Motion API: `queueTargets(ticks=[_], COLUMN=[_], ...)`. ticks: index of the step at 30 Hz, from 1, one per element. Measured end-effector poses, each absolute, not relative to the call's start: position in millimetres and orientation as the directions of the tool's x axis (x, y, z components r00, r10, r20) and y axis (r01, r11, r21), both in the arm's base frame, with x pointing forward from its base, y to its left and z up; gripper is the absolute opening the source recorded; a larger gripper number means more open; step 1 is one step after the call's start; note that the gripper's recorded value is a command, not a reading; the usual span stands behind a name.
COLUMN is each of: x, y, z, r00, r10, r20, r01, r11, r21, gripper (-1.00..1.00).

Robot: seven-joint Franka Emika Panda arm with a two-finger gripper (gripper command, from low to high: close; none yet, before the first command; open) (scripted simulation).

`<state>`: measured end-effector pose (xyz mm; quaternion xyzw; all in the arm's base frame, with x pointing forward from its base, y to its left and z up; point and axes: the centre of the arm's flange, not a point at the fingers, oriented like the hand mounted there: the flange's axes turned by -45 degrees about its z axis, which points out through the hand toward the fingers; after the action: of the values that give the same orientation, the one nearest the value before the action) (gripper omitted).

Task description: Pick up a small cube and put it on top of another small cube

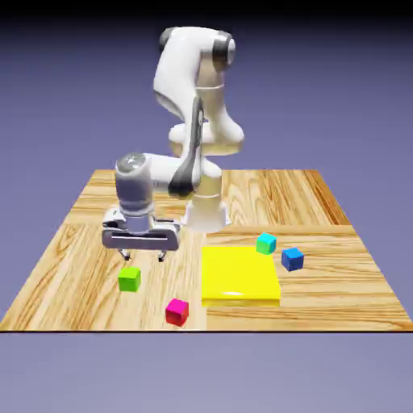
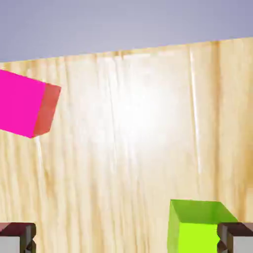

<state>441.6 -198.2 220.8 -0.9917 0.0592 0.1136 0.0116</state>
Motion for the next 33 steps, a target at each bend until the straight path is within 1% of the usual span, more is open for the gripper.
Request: queueTargets(ticks=[4, 5, 8, 9, 11, 15, 18, 21, 24, 27, 30, 33], x=[425.0, 425.0, 410.7, 405.8, 405.8, 427.4, 450.1, 455.3, 443.0, 414.1, 365.0, 306.9], y=[-236.5, -236.5, -234.2, -233.5, -233.4, -229.5, -138.4, -46.3, 42.9, 125.4, 207.9, 267.2], z=[185.1, 185.1, 132.3, 119.0, 119.0, 185.0, 186.8, 192.2, 200.1, 209.5, 219.3, 228.3], r00=[0.911, 0.911, 0.911, 0.911, 0.911, 0.914, 0.904, 0.796, 0.598, 0.332, 0.002, -0.306], r10=[-0.141, -0.141, -0.140, -0.141, -0.141, -0.118, 0.191, 0.482, 0.722, 0.882, 0.944, 0.888], r20=[-0.389, -0.389, -0.388, -0.389, -0.388, -0.388, -0.382, -0.367, -0.348, -0.334, -0.331, -0.344], r01=[-0.153, -0.153, -0.152, -0.153, -0.153, -0.130, 0.190, 0.495, 0.751, 0.926, 0.999, 0.948], r11=[-0.988, -0.988, -0.988, -0.988, -0.988, -0.991, -0.981, -0.867, -0.657, -0.373, -0.018, 0.318], r21=[0.000, 0.000, 0.000, 0.000, -0.001, -0.006, -0.041, -0.064, -0.072, -0.065, -0.047, -0.025], gripper=[0.00, 0.00, 0.00, -1.00, -1.00, -1.00, -1.00, -1.00, -1.00, -1.00, -1.00, -1.00])
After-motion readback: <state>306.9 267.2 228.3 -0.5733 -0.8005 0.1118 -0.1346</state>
